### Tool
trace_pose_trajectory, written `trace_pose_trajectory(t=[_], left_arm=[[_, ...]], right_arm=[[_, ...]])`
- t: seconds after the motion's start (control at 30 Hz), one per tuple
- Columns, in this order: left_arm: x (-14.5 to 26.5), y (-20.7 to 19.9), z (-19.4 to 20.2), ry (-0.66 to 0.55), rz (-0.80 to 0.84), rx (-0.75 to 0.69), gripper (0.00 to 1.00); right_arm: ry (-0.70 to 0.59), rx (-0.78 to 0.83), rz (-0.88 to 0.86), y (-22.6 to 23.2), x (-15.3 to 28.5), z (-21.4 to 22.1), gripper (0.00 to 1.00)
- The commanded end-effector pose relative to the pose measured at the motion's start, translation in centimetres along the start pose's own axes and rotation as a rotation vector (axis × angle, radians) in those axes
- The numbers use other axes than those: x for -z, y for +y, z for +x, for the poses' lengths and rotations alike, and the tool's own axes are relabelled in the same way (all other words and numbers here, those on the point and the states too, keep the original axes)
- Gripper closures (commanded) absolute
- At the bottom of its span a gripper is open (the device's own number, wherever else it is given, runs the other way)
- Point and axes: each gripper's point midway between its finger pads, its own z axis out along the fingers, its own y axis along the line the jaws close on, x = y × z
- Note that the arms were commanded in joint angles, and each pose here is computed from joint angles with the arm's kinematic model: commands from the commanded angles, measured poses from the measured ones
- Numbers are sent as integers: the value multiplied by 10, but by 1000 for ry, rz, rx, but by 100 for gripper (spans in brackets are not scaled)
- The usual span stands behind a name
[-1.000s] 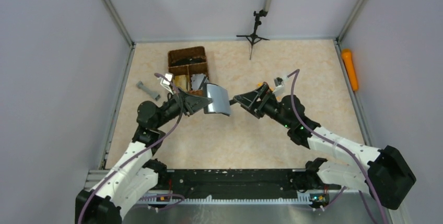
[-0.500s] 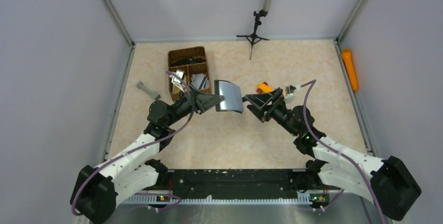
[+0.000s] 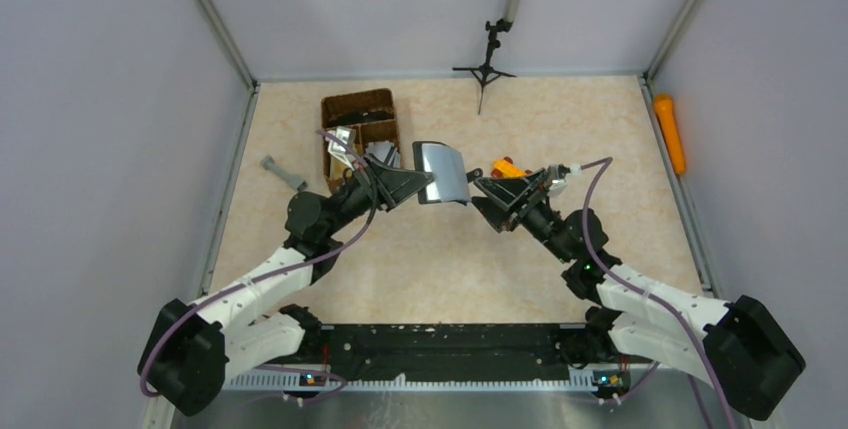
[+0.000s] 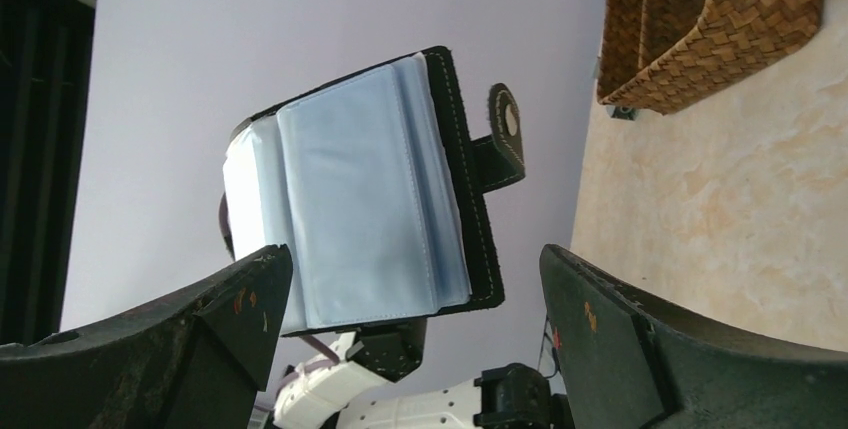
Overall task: Take the credit cards out of the card holder
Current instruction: Remove the credit card from the card holder.
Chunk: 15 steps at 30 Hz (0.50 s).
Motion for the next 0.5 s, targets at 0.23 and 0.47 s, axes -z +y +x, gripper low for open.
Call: trace_pose_trajectory(t=[0.23,0.47], left_arm=[[-22,-50,-15,-37,185,-58,100],[-28,-53,-13,-29,221,-33,100]], right_arm=[[-4,-62,-109,26,0,-3,3],[15,-115,-145,36,-3,-1,3]])
